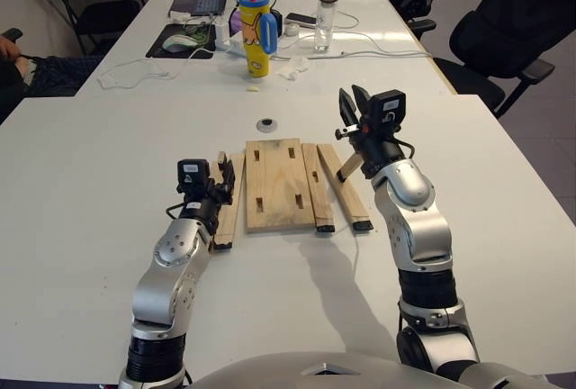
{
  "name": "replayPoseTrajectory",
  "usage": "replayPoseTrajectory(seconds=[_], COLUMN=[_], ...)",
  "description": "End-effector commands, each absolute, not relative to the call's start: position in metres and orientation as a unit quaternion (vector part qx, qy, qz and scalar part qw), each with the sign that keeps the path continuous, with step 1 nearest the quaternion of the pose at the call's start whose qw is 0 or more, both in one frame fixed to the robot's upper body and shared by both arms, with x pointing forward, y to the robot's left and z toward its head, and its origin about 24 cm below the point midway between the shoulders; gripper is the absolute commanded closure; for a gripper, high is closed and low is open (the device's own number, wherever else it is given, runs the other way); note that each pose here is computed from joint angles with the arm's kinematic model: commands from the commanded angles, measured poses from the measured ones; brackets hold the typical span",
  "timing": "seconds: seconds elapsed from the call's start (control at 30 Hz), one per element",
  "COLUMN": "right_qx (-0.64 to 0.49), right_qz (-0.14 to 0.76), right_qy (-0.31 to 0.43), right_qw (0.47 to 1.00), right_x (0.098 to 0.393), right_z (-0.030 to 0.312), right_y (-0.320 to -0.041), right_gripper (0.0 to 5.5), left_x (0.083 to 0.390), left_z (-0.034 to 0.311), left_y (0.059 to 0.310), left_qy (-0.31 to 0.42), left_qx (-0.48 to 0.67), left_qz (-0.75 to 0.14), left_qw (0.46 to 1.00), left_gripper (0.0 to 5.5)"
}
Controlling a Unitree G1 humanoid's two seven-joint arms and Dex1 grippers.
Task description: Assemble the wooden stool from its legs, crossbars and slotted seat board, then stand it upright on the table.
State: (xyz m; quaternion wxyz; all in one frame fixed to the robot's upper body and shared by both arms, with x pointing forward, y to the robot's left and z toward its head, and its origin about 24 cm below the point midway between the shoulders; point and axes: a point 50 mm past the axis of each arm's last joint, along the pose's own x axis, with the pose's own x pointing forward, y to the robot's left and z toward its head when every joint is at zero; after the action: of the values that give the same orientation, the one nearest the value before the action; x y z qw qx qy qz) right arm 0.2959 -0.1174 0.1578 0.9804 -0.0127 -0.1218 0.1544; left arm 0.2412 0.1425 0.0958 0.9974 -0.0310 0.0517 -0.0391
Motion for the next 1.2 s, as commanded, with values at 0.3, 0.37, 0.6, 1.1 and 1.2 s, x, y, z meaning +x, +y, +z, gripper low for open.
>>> replayPoseTrajectory(seconds=[0.3, 0.37, 0.6, 1.1, 1.2], right_qx=[-0.010, -0.010, 0.021, 0.298, 0.338], right_qz=[0.139, 0.132, 0.123, 0.415, 0.479], right_qy=[-0.118, -0.117, -0.104, -0.031, 0.001], right_qw=[0.983, 0.984, 0.987, 0.859, 0.810], right_x=[0.300, 0.300, 0.304, 0.291, 0.278], right_z=[0.157, 0.156, 0.151, 0.172, 0.175], right_y=[-0.119, -0.120, -0.125, -0.175, -0.175], right_gripper=[4.48, 4.48, 4.48, 2.86, 2.40], left_x=[0.251, 0.252, 0.263, 0.289, 0.284], left_z=[0.096, 0.095, 0.111, 0.220, 0.236], left_y=[0.136, 0.136, 0.140, 0.191, 0.202], left_qy=[0.058, 0.060, 0.024, -0.094, -0.080], left_qx=[-0.026, -0.022, -0.026, -0.215, -0.256], left_qz=[-0.069, -0.073, -0.081, -0.381, -0.452], left_qw=[0.996, 0.995, 0.996, 0.894, 0.851], left_gripper=[4.29, 4.58, 5.07, 5.07, 5.07])
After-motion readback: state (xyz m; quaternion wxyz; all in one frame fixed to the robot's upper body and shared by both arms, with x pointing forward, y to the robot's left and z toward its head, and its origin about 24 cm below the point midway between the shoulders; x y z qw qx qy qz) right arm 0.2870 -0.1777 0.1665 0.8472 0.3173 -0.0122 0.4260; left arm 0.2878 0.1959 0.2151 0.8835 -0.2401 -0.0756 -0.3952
